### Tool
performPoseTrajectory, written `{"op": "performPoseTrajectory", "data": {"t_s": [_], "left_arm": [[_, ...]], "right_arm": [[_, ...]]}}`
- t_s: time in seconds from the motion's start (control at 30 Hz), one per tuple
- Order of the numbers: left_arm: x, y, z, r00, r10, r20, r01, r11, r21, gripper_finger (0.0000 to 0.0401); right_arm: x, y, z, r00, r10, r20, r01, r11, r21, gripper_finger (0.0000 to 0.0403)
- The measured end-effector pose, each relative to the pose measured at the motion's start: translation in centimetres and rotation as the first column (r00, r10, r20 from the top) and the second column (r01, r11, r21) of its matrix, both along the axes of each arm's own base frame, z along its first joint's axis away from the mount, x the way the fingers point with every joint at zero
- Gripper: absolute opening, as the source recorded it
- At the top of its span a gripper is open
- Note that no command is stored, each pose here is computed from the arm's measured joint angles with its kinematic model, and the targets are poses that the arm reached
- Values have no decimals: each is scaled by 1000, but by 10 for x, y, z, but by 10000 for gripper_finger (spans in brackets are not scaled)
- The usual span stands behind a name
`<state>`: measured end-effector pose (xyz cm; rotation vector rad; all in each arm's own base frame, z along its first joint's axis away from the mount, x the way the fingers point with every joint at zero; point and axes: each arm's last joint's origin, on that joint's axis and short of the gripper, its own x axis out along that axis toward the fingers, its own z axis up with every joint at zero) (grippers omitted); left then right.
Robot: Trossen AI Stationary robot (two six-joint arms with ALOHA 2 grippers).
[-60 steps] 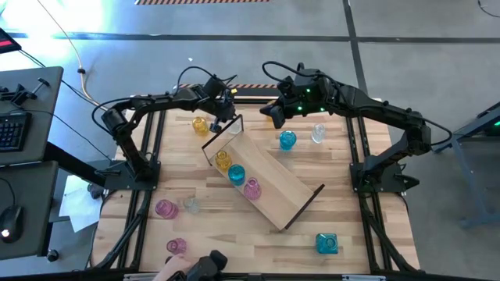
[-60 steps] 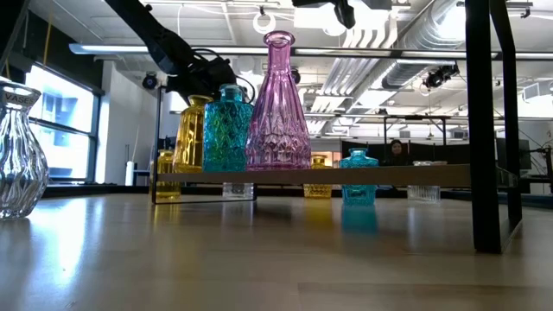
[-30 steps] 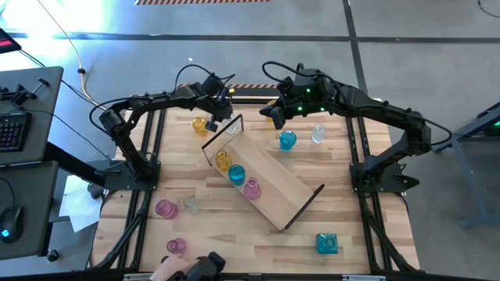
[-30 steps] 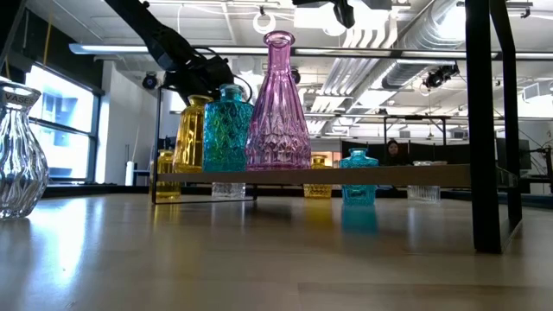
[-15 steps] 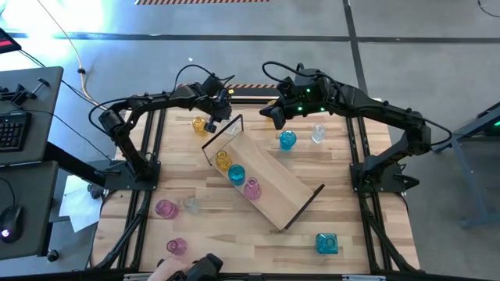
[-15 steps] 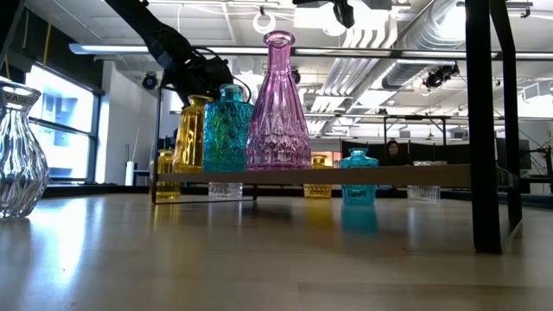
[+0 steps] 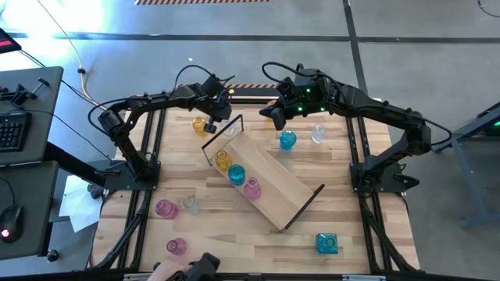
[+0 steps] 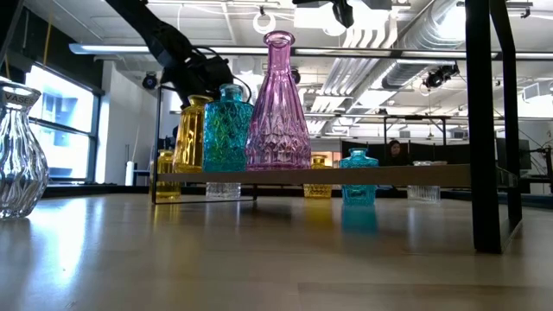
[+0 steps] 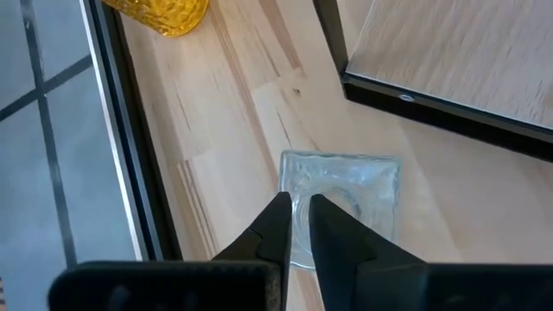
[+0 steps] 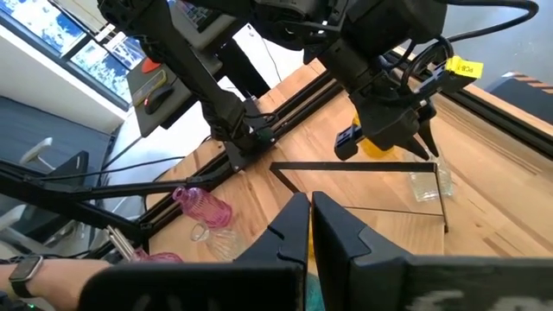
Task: Sort vases onto shelf
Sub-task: Put the top left crystal vase on the shelf
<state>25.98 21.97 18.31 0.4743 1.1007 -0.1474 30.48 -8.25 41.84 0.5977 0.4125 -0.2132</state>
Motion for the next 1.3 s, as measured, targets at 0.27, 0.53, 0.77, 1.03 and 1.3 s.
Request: {"op": "performPoseTrajectory", "data": {"t_s": [0.27, 0.53, 0.77, 1.03, 1.3], "left_arm": [[0, 0, 0, 999, 33, 3, -33, 999, -8, 14], [-4, 5, 0, 994, 107, 7, -106, 994, -40, 13], [-9, 6, 1, 990, 141, -13, -142, 988, -57, 12], [-16, 7, 2, 982, 182, -48, -186, 978, -94, 12], [-28, 5, 10, 973, 219, -78, -227, 968, -106, 12]], "right_arm": [[0, 0, 0, 1000, 10, 0, -10, 1000, -2, 0], [0, 1, 0, 1000, 11, 3, -11, 1000, 19, 0], [1, 3, 0, 1000, 25, 5, -25, 999, 22, 0], [1, 3, 0, 1000, 28, 4, -28, 1000, 15, 0], [1, 3, 0, 999, 32, 4, -32, 999, 5, 0]]}}
